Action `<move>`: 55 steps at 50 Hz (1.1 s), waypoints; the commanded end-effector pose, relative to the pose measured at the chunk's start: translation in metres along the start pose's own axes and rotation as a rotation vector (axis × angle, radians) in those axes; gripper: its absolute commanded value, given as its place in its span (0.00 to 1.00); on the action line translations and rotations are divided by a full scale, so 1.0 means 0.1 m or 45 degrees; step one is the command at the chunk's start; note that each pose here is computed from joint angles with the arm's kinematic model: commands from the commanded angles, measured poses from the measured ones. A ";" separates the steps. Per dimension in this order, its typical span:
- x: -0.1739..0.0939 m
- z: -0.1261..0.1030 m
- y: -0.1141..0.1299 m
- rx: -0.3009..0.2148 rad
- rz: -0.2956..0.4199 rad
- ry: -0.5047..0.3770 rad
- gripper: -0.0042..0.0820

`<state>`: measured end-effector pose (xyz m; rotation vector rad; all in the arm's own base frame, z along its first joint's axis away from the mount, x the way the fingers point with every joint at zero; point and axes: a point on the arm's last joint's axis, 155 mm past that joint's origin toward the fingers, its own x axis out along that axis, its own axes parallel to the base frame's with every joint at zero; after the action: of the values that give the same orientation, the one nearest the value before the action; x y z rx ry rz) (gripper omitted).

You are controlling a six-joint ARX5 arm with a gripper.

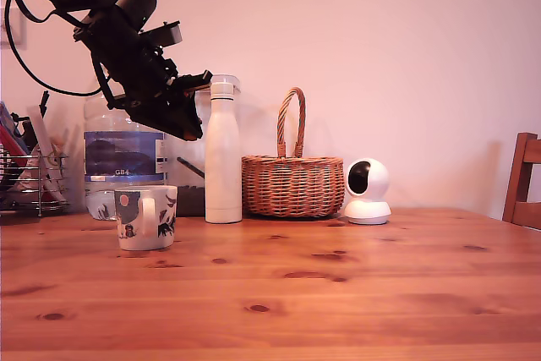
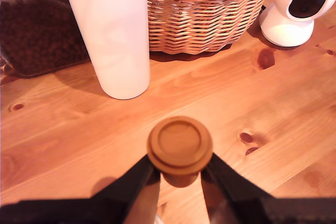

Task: Pick up the coffee capsules from the table one by one and drop them inside the nearest coffee cup

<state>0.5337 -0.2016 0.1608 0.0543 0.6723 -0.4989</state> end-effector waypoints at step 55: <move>-0.62 -0.11 0.29 0.046 0.144 -0.095 0.22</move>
<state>0.5041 -0.1553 0.2023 0.1031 0.5570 -0.4157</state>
